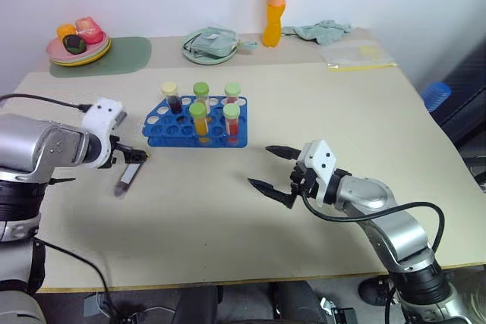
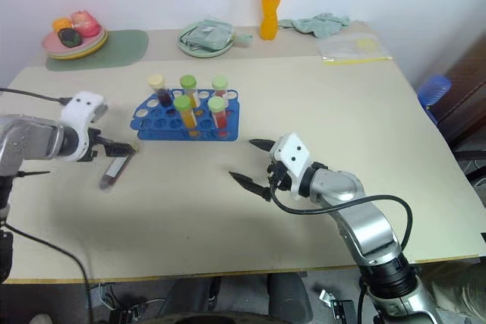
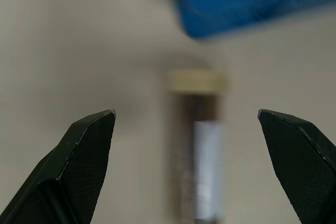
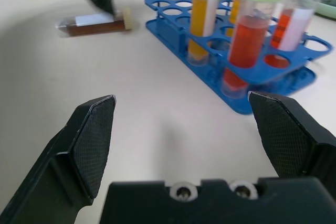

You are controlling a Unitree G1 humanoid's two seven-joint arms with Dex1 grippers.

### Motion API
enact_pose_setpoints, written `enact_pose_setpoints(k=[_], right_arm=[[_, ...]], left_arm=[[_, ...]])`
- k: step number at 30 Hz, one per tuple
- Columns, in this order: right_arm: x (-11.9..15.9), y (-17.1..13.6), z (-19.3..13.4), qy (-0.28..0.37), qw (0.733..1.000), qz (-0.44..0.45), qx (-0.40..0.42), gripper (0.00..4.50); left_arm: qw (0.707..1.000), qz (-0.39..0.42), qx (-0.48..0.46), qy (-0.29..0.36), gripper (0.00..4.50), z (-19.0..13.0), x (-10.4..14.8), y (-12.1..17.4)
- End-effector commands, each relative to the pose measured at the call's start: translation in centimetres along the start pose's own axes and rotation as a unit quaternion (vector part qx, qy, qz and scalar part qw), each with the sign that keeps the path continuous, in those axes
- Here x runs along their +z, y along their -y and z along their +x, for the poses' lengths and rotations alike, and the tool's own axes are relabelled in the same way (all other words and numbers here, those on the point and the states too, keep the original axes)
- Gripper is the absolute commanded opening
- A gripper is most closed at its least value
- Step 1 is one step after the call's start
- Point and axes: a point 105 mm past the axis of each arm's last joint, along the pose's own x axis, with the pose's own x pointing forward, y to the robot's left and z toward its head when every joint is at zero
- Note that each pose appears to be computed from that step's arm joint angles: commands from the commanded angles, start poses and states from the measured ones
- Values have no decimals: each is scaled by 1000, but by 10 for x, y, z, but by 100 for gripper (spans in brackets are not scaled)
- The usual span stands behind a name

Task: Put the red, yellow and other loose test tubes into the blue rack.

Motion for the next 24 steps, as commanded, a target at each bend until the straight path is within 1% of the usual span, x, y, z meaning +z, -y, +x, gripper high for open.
enact_pose_setpoints(k=[1,4,6,9,10,11,12,14,15,16,18,20,22,24], right_arm=[[11,-2,-2,20,1000,-15,1,450],[10,-8,0,23,1000,-10,-3,450],[10,-10,1,25,1000,-2,-7,450],[9,-10,0,25,1000,3,-15,450],[9,-9,-1,24,1000,2,-18,450],[9,-8,-2,23,1000,0,-20,450],[9,-7,-3,23,999,-1,-23,450],[8,-5,-5,22,999,-2,-29,450],[8,-4,-6,22,999,-1,-33,450],[8,-3,-7,26,999,1,-40,450],[8,-1,-6,32,998,13,-51,450],[7,-5,-3,34,998,22,-47,450],[8,-6,-1,35,998,26,-42,450],[8,-5,0,36,998,24,-41,450]], left_arm=[[1000,12,4,-25,447,7,-3,-1],[999,16,10,-36,370,12,-6,-3],[999,12,10,-34,274,11,-6,-5],[999,13,38,-4,118,5,0,-18],[997,27,59,40,85,0,11,-26],[990,40,84,108,85,-7,28,-34],[973,44,116,195,85,-19,49,-42],[925,44,189,327,85,-45,74,-57],[903,52,224,364,85,-55,79,-60],[886,60,240,391,85,-60,81,-59],[852,47,214,475,85,-64,85,-36],[819,29,161,550,85,-65,88,-2],[820,26,147,552,85,-51,84,18],[810,3,130,572,85,-44,87,35]])
